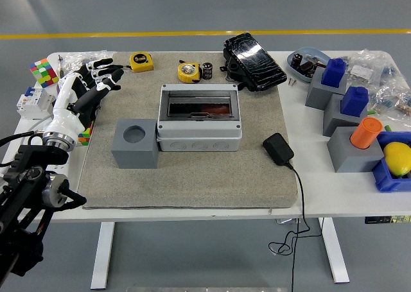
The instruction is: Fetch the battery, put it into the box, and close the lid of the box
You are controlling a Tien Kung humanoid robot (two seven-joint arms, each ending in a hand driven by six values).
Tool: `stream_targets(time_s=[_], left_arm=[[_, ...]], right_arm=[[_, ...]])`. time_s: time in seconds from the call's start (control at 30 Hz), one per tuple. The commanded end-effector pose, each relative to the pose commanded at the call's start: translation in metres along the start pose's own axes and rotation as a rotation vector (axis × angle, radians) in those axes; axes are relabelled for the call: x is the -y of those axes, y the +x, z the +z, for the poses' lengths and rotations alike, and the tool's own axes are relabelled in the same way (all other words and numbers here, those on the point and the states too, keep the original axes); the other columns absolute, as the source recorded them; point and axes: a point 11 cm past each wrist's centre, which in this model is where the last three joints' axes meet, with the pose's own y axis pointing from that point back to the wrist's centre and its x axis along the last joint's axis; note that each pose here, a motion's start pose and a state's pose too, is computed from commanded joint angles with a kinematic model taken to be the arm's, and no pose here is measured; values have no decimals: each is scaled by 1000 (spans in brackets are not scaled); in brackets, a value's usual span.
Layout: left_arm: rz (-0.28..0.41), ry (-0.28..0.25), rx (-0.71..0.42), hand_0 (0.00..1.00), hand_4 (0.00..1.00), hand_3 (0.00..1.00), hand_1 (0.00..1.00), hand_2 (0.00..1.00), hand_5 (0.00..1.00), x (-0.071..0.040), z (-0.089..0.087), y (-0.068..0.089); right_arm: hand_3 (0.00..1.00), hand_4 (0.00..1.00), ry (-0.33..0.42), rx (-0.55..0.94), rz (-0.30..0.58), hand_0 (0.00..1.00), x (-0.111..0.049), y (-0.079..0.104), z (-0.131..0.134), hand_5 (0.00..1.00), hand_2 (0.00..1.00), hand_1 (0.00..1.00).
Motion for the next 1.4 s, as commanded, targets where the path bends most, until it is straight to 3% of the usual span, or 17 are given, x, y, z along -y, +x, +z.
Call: stream_targets(time_s=[1.4], left_arm=[[-24,-2,-14,488,988,623,585,590,331,4,7,-7]], right_arm=[[547,924,26,22,-16,584,0,-9,-16,491,576,596]])
